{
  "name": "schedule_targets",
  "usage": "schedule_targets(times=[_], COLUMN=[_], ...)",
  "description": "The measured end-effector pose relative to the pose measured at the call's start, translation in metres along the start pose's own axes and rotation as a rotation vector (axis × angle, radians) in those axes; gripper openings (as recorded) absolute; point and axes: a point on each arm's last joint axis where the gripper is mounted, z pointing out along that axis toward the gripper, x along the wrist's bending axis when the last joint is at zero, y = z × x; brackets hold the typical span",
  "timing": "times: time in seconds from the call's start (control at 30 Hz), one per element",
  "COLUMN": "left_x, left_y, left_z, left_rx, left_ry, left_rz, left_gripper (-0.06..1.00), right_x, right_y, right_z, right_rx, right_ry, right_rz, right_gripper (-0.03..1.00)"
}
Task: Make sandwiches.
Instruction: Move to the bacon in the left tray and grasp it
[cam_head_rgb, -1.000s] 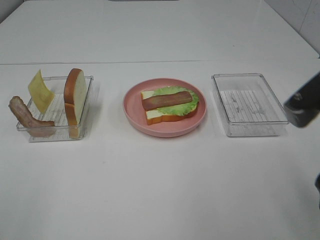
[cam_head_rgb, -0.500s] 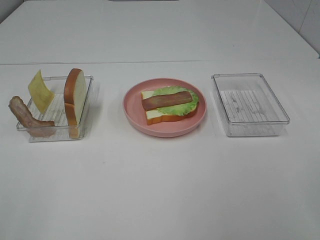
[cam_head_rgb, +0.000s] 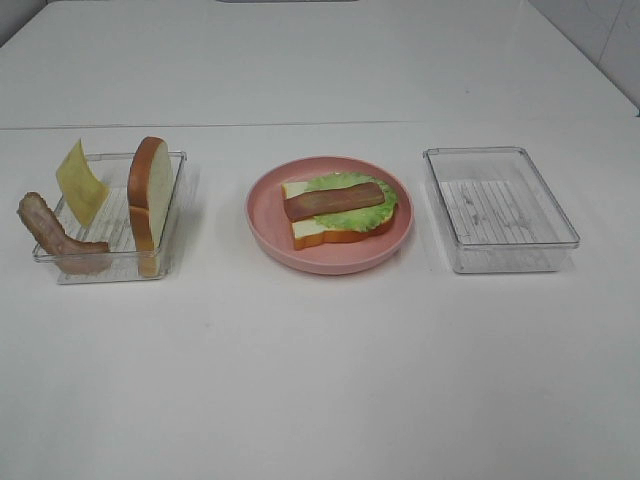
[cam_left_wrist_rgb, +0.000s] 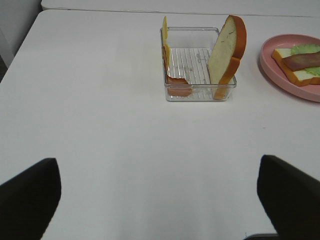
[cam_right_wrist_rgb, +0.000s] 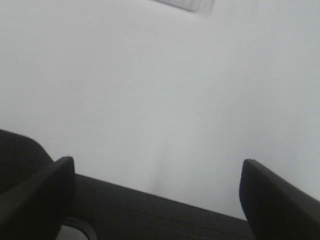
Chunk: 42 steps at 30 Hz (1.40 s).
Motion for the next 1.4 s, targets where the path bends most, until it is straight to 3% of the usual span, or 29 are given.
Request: schedule_targets(times=[0.17, 0.4, 0.6, 1.4], left_x=[0.0, 0.0, 0.0, 0.0], left_y=[0.0, 0.0, 0.0, 0.0], left_z=[0.0, 0.0, 0.0, 0.0], left_rx=[0.0, 0.0, 0.0, 0.0], left_ry=[0.0, 0.0, 0.0, 0.0], left_rz=[0.0, 0.0, 0.0, 0.0], left_gripper=[0.99, 0.99, 0.99, 0.99], right_x=[0.0, 0.008, 0.014, 0.016], right_y=[-0.009, -0.03, -0.045, -0.046], right_z=[-0.008, -0.026, -0.029, -0.029], right_rx=[-0.065, -0.241, -0.305, -0.309], right_ry=[0.011, 0.002, 0.004, -0.02], right_rz=[0.007, 0.001, 0.015, 0.061], right_gripper=[0.87, 0.87, 0.87, 0.87])
